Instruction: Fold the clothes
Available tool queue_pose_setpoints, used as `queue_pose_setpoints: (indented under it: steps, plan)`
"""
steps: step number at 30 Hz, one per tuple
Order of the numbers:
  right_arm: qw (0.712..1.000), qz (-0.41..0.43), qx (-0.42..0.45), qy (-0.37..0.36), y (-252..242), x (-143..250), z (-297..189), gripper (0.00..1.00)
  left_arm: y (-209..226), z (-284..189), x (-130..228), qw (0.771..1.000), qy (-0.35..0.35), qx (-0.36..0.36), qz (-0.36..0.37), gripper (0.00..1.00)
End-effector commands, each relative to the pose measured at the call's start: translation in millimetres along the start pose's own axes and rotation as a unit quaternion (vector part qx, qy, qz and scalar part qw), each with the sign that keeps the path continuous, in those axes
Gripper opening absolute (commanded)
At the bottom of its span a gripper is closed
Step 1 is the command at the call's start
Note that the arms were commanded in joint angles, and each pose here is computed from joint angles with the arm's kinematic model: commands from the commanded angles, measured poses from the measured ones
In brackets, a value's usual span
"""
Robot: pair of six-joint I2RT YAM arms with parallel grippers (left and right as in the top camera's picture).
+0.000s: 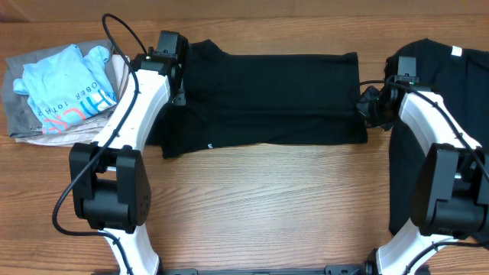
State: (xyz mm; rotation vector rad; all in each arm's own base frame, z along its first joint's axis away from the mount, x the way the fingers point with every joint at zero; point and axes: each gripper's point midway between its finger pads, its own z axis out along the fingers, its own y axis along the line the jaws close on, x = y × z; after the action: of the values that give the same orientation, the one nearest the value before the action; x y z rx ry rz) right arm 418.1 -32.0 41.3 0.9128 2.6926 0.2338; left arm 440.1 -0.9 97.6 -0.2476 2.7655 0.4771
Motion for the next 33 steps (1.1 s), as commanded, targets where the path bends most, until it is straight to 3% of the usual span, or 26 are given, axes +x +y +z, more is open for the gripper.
queue_pose_setpoints:
  steps: [1, 9, 11, 12, 14, 15, 16, 18, 21, 23, 25, 26, 28, 29, 32, 33]
  plan:
    - [1.0, -0.014, -0.001, -0.009, 5.0, -7.7, 3.4, 0.04, 8.5, 6.8, -7.0, 1.0, -0.005, -0.022, -0.016, 0.04]
    - [0.999, -0.024, -0.025, -0.008, 14.4, -9.4, 7.1, 0.04, 1.1, 26.8, -3.0, 1.0, 0.008, -0.027, -0.009, 0.04]
    - [0.999, -0.025, -0.033, -0.01, 17.2, -10.7, 6.9, 0.08, -0.4, 27.7, -5.8, 1.0, 0.003, -0.025, -0.012, 0.04]
    - [0.999, -0.026, -0.041, -0.012, 20.5, -11.8, 6.7, 0.24, -1.4, 27.8, -9.1, 1.0, -0.004, -0.023, -0.015, 0.06]
    - [0.998, -0.031, -0.058, -0.013, 27.3, -13.3, 5.9, 0.37, -2.6, 27.3, -13.3, 1.0, -0.012, -0.02, -0.019, 0.14]
    - [0.996, -0.039, -0.074, -0.012, 33.1, -13.4, 5.2, 0.55, -4.0, 27.0, -15.6, 1.0, -0.016, -0.016, -0.021, 0.26]
    - [0.994, -0.055, -0.094, -0.011, 40.7, -13.2, 3.7, 0.81, -6.3, 26.2, -17.9, 1.0, -0.019, -0.008, -0.021, 0.41]
    - [0.987, -0.092, -0.135, -0.008, 56.2, -12.7, -1.5, 0.95, -8.0, 18.6, -23.6, 1.0, -0.022, 0.003, -0.02, 0.45]
    - [0.986, -0.095, -0.139, 0.0, 57.7, -17.3, -14.5, 0.99, -6.0, -3.5, -33.0, 0.999, -0.023, 0.018, -0.023, 0.48]
    - [0.988, -0.083, -0.128, 0.019, 52.7, -16.7, -28.2, 0.99, -7.5, -25.8, -35.8, 0.998, -0.014, 0.046, -0.032, 0.48]
    - [0.99, -0.074, -0.115, 0.044, 46.4, -9.9, -38.1, 0.92, -13.4, -44.0, -28.0, 0.996, 0.012, 0.083, -0.034, 0.46]
    - [0.99, -0.069, -0.106, 0.061, 42.4, -3.1, -40.9, 0.78, -17.9, -49.8, -20.4, 0.994, 0.03, 0.103, -0.03, 0.34]
    - [0.99, -0.06, -0.089, 0.096, 33.2, 13.0, -42.4, 0.42, -27.9, -56.0, 1.2, 0.987, 0.078, 0.138, -0.021, 0.11]
    - [0.989, -0.056, -0.08, 0.112, 28.4, 20.5, -41.1, 0.28, -33.7, -56.3, 13.3, 0.982, 0.104, 0.155, -0.017, 0.05]
    - [0.987, -0.049, -0.059, 0.143, 17.4, 37.9, -36.2, 0.05, -46.5, -47.0, 47.3, 0.97, 0.166, 0.179, -0.008, 0.04]
    - [0.987, -0.049, -0.053, 0.145, 14.4, 40.8, -34.0, 0.04, -47.3, -42.6, 54.3, 0.968, 0.176, 0.176, -0.006, 0.04]
